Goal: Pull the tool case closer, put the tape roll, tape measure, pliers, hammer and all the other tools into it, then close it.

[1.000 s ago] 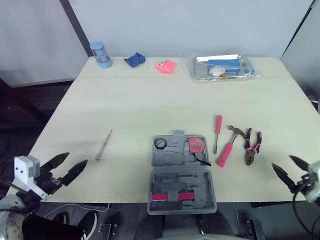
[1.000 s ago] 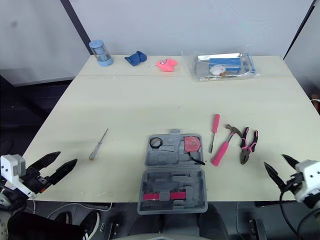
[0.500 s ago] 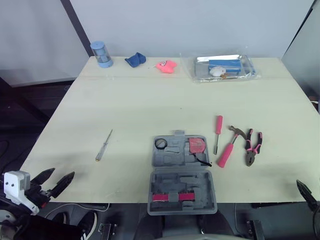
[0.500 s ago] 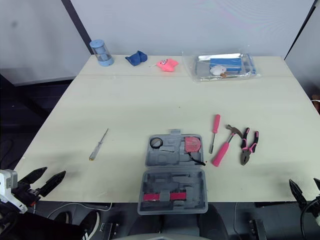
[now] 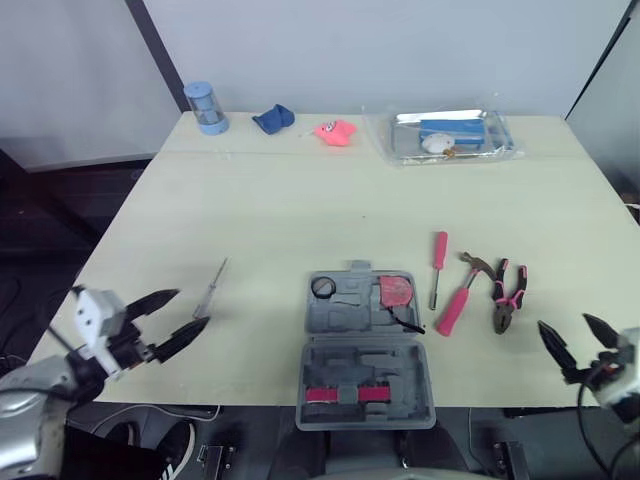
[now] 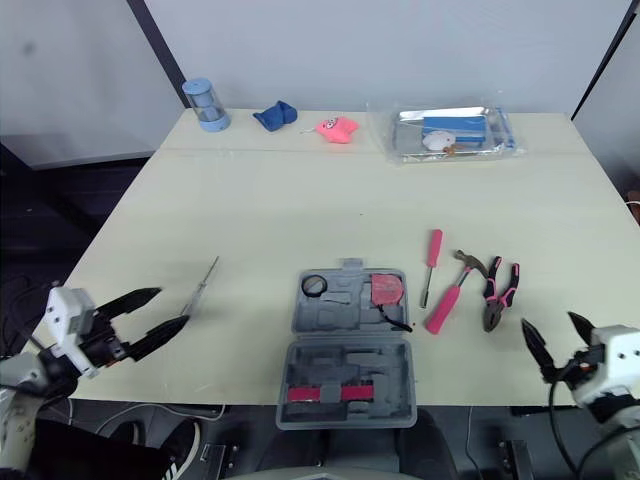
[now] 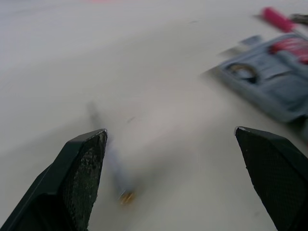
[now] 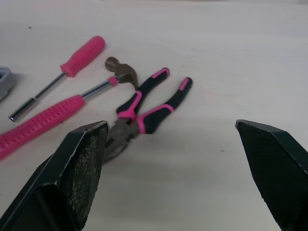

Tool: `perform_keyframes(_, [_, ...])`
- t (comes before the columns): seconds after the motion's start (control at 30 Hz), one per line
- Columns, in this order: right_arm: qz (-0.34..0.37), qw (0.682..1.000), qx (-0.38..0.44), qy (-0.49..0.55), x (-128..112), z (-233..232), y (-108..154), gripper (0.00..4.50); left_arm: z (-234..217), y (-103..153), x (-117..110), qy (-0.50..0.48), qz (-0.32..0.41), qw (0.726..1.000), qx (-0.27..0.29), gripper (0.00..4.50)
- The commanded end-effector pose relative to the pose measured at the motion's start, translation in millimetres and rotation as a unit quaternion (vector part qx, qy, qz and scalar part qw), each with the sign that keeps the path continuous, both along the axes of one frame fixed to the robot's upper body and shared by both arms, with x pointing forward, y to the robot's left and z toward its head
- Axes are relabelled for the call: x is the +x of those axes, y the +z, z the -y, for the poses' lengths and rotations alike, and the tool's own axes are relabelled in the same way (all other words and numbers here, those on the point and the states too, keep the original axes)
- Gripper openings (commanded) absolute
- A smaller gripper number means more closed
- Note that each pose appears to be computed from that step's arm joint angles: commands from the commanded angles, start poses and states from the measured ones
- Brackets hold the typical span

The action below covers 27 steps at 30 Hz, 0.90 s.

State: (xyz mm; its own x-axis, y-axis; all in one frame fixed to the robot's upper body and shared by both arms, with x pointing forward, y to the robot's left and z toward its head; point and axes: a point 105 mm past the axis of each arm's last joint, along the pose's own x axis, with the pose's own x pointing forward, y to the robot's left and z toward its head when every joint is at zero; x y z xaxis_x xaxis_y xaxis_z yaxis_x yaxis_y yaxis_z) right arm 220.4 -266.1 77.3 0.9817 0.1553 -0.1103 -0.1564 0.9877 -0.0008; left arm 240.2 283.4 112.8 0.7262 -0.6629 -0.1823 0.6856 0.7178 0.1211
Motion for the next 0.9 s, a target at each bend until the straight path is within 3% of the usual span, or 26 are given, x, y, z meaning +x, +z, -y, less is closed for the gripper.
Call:
perform_keyframes(0.03, [-0.001, 1.000, -0.005, -0.018, 11.1, -19.6, 6.7, 4.44, 27.3, 20.9, 5.5, -0.077, 0.024, 0.997, 0.012, 4.50])
perform_keyframes(0.43, [-0.034, 0.992, -0.002, -0.125, 37.4, -38.2, -22.1, 4.44, 105.2, 58.8, 2.3, -0.330, 0.047, 0.943, 0.030, 4.50])
perform_keyframes(0.9, [-0.055, 0.986, 0.018, -0.158, 50.3, -41.6, -44.9, 4.44, 133.3, 90.3, -10.8, -0.413, 0.043, 0.909, 0.017, 4.50])
